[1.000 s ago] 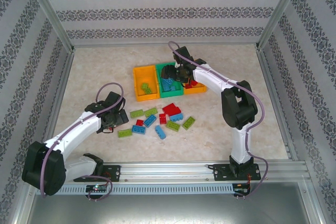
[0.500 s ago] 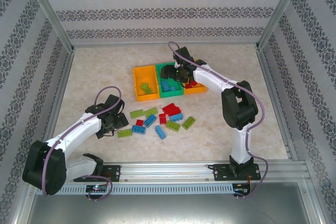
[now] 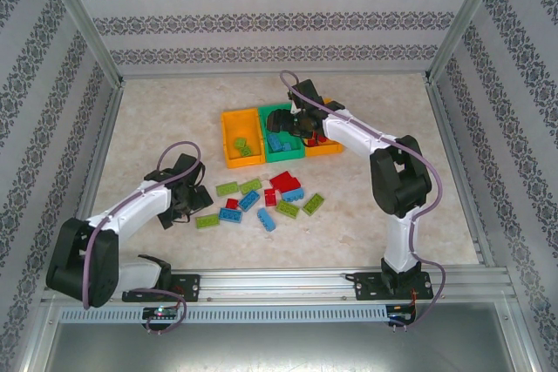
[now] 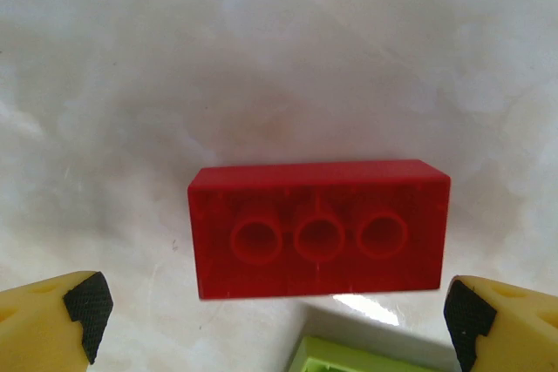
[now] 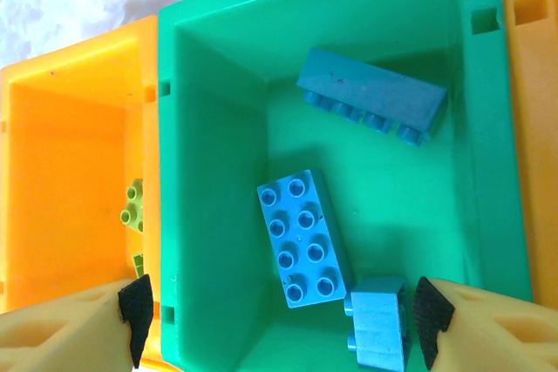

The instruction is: Sort the legos into containers by color

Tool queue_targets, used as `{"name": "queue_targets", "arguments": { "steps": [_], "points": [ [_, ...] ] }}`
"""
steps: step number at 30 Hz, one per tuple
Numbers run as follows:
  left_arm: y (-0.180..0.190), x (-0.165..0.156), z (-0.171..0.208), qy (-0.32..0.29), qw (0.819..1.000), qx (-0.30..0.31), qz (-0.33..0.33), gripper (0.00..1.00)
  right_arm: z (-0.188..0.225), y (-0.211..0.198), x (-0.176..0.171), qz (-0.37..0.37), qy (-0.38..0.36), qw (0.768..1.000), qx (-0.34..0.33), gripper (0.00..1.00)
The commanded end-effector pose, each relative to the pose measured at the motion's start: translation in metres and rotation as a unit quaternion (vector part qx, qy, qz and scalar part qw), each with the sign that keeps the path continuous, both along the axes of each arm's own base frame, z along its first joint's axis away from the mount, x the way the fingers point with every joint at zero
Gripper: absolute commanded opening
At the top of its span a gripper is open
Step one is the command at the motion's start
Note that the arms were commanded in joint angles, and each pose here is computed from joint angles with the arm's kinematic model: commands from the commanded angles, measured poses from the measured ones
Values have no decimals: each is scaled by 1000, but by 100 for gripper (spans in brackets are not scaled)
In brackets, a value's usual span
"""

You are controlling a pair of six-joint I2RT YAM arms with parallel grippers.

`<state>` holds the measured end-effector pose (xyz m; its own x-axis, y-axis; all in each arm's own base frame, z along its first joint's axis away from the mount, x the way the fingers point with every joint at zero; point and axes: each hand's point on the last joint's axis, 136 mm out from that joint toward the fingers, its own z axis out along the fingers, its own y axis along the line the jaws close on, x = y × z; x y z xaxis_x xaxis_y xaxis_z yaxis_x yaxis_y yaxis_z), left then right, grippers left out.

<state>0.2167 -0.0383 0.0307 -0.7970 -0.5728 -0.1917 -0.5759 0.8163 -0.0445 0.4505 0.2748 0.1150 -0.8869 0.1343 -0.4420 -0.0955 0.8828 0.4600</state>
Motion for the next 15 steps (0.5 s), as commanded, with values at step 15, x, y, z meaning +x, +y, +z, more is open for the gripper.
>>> {"name": "queue_targets", "arguments": {
  "steps": [15],
  "points": [
    [-5, 30, -13, -18, 999, -35, -16, 77, 39, -10, -18, 13, -41, 999, -3, 82]
  ]
}}
